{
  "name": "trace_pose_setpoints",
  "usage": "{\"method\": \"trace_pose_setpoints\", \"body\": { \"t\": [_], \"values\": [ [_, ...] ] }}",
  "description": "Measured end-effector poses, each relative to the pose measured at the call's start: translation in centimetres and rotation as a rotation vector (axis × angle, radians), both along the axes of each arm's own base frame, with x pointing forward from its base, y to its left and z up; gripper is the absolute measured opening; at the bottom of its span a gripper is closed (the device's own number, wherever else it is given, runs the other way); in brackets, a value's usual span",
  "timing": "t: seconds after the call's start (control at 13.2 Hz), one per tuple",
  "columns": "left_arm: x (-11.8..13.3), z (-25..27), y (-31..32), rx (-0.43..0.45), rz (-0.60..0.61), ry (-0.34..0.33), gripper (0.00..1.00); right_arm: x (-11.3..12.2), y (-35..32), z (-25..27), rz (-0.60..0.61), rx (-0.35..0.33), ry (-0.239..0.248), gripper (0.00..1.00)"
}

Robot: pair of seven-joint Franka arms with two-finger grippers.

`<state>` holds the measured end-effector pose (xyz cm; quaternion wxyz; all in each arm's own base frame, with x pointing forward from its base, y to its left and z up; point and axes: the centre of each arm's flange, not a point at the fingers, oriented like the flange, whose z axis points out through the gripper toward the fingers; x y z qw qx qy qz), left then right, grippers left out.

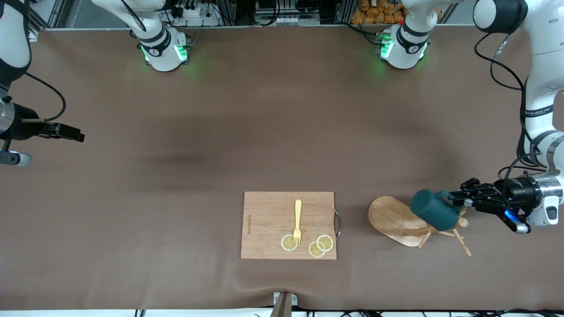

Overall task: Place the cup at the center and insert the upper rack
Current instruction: 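Open the left gripper and release the mug handle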

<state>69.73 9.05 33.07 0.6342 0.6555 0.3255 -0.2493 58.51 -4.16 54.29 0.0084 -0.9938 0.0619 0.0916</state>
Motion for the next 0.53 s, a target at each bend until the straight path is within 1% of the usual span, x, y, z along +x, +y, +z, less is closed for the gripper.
{"method": "trace_pose_setpoints", "body": {
  "t": [0.08, 0.15, 0.3, 0.53],
  "values": [
    [-0.01, -0.03, 0.0, 0.0, 0.0, 0.0, 0.32, 0.0, 0.03, 0.0, 0.001, 0.0, 0.0, 1.0],
    [-0.03, -0.08, 0.0, -0.001, 0.0, 0.002, 0.41, 0.01, 0.11, 0.0, 0.002, 0.0, 0.0, 1.0],
    [-0.08, -0.2, -0.01, -0.002, 0.0, 0.004, 0.64, 0.02, 0.31, 0.0, 0.005, 0.0, 0.0, 1.0],
    [-0.08, -0.18, -0.05, -0.003, -0.001, 0.004, 0.94, 0.03, 0.42, 0.0, 0.004, 0.0, 0.0, 1.0]
  ]
}}
